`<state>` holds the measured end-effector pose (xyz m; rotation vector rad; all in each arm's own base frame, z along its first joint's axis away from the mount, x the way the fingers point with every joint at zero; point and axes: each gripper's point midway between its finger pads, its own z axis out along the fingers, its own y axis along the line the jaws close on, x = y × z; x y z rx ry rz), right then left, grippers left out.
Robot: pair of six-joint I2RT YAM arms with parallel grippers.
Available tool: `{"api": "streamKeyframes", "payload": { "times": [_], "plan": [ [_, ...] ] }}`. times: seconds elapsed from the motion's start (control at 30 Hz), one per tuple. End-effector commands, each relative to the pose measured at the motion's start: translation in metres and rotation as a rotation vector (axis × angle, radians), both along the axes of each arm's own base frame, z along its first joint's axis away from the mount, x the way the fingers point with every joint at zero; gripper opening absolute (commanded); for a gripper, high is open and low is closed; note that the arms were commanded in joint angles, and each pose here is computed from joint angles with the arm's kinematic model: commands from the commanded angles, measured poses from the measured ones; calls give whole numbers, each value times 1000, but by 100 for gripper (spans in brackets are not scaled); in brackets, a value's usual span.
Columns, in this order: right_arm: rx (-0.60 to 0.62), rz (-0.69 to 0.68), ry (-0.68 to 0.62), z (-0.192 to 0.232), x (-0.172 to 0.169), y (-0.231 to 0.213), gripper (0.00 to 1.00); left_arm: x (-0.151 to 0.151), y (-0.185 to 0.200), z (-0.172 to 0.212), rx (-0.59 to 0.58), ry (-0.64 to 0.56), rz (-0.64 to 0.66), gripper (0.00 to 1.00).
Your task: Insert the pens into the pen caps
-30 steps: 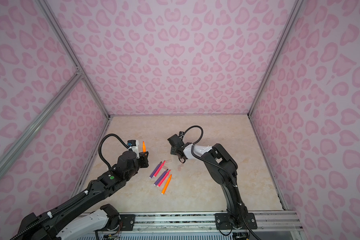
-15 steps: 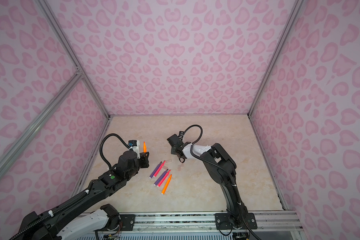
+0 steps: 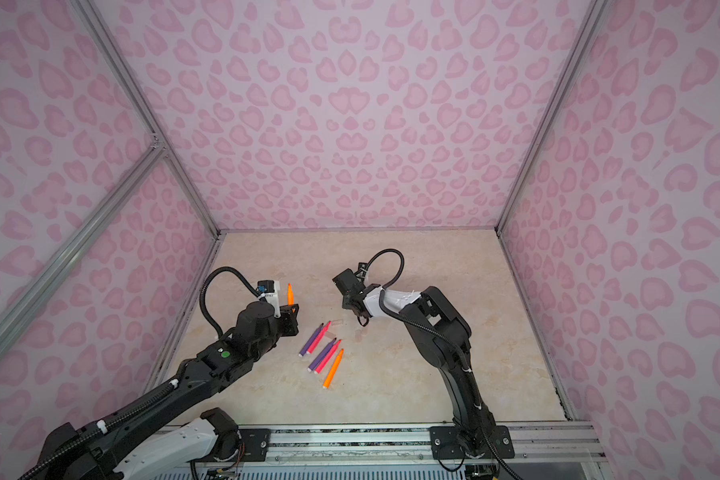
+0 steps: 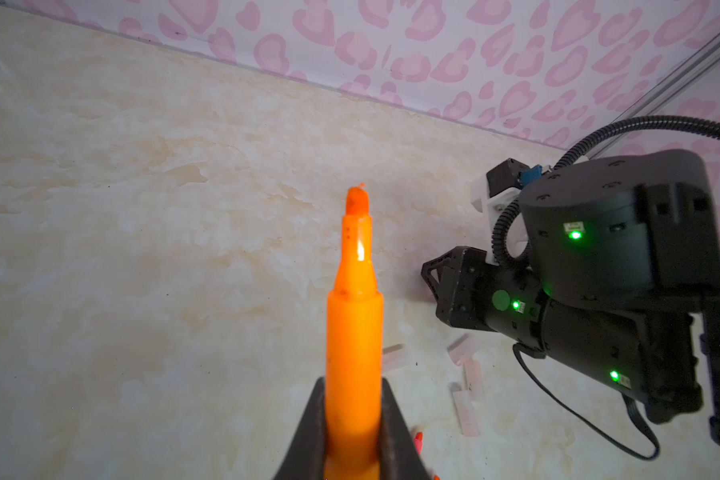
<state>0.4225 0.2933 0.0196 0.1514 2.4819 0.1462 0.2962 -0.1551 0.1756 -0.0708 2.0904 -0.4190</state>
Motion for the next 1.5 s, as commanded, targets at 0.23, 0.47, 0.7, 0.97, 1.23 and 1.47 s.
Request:
{"api": "streamKeyframes", "payload": {
  "times": [0.23,0.47,0.7,0.97,1.23,1.47],
  "plan": [
    [-63,5,71,-20,-13,-9,26,2,-4,8,-22,-28,-16,3],
    [-74,-5,66,-19,-12,-12,12,1,-6,10,-29,-36,-28,3],
    [-24,3,14,13,-10,-8,5,-8,-22,25,-107,-112,-136,3],
    [153,25,-160,108,-26,-17,2,-25,-40,55,-198,-234,-293,3],
    [448,155,-372,197,-57,-10,0,-62,-70,87,-315,-358,-548,3],
    [684,291,-552,275,-85,1,0,-86,-83,104,-335,-420,-679,4]
  ]
}}
